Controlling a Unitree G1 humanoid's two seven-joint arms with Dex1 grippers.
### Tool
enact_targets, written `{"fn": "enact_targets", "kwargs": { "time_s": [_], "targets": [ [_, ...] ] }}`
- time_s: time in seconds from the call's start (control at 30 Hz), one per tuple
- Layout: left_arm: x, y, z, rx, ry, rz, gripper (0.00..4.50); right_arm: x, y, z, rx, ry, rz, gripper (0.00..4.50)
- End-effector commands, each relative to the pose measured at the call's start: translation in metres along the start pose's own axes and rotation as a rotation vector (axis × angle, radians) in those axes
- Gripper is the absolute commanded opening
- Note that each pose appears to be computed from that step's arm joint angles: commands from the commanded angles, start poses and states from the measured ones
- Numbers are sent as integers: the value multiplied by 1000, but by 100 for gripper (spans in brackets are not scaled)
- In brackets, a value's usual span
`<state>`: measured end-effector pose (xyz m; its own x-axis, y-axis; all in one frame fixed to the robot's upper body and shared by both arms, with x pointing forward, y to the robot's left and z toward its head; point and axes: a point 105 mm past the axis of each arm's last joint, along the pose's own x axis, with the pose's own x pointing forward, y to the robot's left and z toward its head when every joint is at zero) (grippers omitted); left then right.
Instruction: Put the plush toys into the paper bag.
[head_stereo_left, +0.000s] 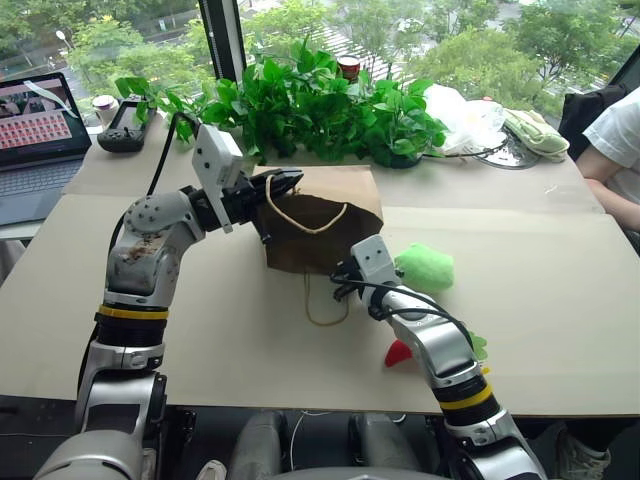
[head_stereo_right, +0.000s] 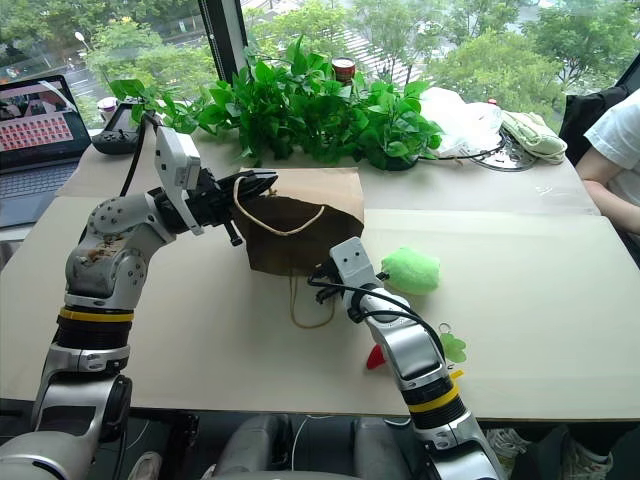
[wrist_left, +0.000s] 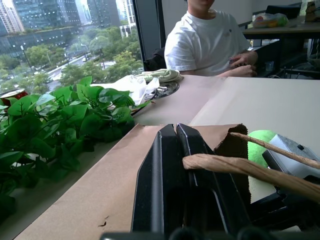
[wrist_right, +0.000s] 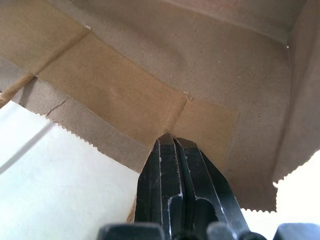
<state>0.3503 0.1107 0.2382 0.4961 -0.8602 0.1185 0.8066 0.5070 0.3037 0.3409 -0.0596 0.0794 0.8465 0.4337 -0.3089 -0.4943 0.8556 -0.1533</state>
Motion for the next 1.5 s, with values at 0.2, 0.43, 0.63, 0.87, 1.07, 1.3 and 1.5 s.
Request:
{"fn": "enact_targets", "kwargs": {
  "time_s": [0.2, 0.43, 0.63, 0.87, 1.07, 1.3, 1.5],
  "targets": [
    [-2, -2, 9, 25, -22, 6, 0, -17, -12, 34, 98, -118, 31, 1],
    [-4, 2, 2, 12, -8, 16, 0, -46, -13, 70, 115, -210, 118, 1],
    [-4, 2, 0, 3, -10, 18, 0, -55, -19, 82, 118, -227, 116, 60],
    [-4, 4, -2, 2, -8, 22, 0, -86, -63, 85, 51, -208, 62, 279],
    [-4, 4, -3, 4, -6, 21, 0, -89, -95, 45, -14, 14, -57, 447],
    [-3, 3, -2, 5, -7, 20, 0, -84, -102, -2, 30, 195, -121, 447],
    [-1, 0, -5, 9, -1, 14, 0, -82, -100, -25, 89, 270, -147, 447]
  ]
}}
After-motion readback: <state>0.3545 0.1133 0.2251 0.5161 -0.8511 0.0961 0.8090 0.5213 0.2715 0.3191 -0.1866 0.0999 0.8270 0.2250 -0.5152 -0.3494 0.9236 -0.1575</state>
